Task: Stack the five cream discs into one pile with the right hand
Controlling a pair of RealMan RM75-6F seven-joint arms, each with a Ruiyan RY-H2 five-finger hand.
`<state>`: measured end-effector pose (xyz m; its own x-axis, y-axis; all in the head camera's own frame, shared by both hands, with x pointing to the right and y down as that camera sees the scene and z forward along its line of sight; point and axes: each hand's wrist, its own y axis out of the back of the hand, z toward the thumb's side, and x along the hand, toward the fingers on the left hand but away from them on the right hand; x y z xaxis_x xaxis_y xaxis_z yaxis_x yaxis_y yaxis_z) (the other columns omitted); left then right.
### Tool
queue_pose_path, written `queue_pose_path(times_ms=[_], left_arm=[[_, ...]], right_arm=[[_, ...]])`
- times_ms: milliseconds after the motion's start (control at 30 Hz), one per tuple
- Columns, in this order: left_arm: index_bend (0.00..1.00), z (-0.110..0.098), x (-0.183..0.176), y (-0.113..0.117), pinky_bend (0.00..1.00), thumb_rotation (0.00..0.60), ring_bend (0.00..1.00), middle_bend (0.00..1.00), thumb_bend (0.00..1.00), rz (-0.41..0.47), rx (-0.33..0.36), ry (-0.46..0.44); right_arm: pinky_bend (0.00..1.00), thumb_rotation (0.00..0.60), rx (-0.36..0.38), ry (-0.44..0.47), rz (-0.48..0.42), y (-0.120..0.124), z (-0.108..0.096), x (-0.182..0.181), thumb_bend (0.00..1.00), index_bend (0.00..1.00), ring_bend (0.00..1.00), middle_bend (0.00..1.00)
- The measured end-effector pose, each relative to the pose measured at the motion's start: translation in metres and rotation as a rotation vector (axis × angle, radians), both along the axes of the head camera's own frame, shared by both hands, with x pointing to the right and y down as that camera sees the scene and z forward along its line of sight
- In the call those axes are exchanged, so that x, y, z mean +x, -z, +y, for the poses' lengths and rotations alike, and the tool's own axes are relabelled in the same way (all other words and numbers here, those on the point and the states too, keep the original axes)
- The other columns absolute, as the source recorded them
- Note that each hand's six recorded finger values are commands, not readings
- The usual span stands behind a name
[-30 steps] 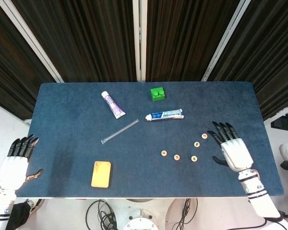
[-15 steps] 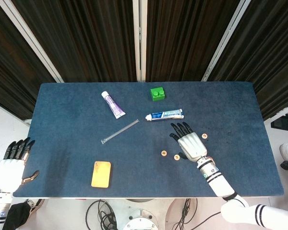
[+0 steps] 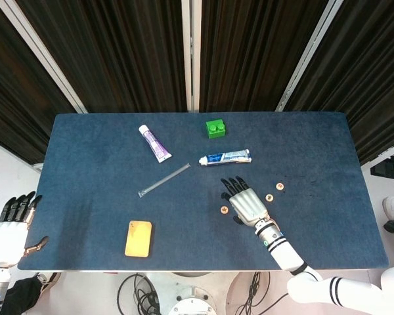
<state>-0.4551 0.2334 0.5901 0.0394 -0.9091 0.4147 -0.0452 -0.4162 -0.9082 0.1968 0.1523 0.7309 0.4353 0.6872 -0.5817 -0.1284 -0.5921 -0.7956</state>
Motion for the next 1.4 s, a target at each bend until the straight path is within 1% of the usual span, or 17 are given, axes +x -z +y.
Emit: queue_pose_path(times_ms=[167,333,600,933,1167,1267,1400], left_arm=[[0.0,0.002,-0.002,-0.002,0.0,0.6,0.0,0.0,0.19,-0.006,-0.008,0.006],[0.0,0.002,-0.003,-0.001,0.0,0.6,0.0,0.0,0.19,-0.009,-0.008,0.01],[0.0,0.003,-0.005,-0.002,0.0,0.6,0.0,0.0,0.19,-0.009,-0.017,0.016],[0.0,0.004,-0.007,-0.002,0.0,0.6,0.0,0.0,0.19,-0.006,-0.02,0.024],[0.0,0.005,-0.008,-0.002,0.0,0.6,0.0,0.0,0.19,0.002,-0.022,0.029],[0.0,0.005,-0.009,-0.002,0.0,0.6,0.0,0.0,0.19,0.006,-0.023,0.033],[0.0,0.005,-0.009,-0.001,0.0,0.6,0.0,0.0,0.19,0.008,-0.023,0.033]], right_arm=[[0.0,0.6,0.005,-0.014,-0.015,-0.007,-0.001,-0.006,0.14,0.39,0.0,0.05],[0.0,0.6,-0.006,-0.016,-0.024,-0.014,-0.001,-0.012,0.23,0.41,0.0,0.06],[0.0,0.6,-0.027,-0.009,-0.01,-0.021,0.002,-0.014,0.27,0.42,0.0,0.07],[0.0,0.6,-0.031,-0.009,0.0,-0.025,0.004,-0.015,0.27,0.45,0.0,0.08],[0.0,0.6,-0.033,-0.001,0.01,-0.027,0.005,-0.015,0.29,0.52,0.0,0.08],[0.0,0.6,-0.024,-0.004,0.003,-0.024,0.002,-0.014,0.29,0.53,0.0,0.08],[0.0,0.6,-0.002,-0.014,-0.015,-0.013,-0.004,-0.01,0.29,0.53,0.0,0.08]])
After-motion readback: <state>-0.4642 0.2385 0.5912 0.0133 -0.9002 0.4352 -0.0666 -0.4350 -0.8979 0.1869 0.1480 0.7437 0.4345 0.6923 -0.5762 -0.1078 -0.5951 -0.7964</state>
